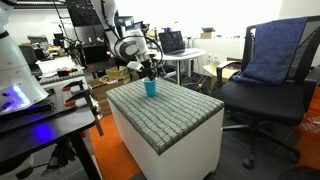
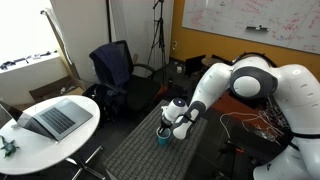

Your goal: Remove the marker from the cup and put it on the table

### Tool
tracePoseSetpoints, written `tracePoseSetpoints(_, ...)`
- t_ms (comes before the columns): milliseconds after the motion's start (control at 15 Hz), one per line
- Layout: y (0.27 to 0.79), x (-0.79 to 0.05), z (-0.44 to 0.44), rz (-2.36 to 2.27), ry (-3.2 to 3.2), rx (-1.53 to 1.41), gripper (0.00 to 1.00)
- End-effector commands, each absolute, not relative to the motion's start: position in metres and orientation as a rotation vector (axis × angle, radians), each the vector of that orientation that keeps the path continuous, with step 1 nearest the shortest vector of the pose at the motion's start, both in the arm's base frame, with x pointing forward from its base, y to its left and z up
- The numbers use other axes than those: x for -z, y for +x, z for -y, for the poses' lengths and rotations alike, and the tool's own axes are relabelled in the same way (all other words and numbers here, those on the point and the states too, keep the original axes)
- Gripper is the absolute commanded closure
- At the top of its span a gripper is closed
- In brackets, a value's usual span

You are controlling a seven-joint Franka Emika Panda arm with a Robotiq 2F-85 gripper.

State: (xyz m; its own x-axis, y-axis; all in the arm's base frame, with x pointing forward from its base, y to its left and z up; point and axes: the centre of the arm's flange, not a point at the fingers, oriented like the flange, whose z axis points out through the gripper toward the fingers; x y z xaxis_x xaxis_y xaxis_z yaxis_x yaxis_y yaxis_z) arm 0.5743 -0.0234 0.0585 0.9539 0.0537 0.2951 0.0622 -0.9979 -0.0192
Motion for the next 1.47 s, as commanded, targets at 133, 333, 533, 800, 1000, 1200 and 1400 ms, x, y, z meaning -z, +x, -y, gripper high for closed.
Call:
tracePoseSetpoints(133, 0.568, -0.072, 0.026, 0.120, -3.078, 0.445, 0.94)
tracePoseSetpoints(333, 0.564, -0.079, 0.026, 0.116, -3.078, 0.462, 0.94)
tracePoseSetpoints(533, 0.560, -0.086, 0.025, 0.116, -3.080, 0.478, 0.94)
tracePoseSetpoints(800, 0.551, -0.101, 0.022, 0.129, -3.077, 0.483, 0.94)
tracePoseSetpoints(1000, 0.542, -0.112, 0.020, 0.135, -3.087, 0.484, 0.94)
tracePoseSetpoints(1200, 0.536, -0.123, 0.019, 0.142, -3.094, 0.513, 0.94)
tracePoseSetpoints(1400, 0.533, -0.135, 0.019, 0.148, -3.094, 0.561, 0.94)
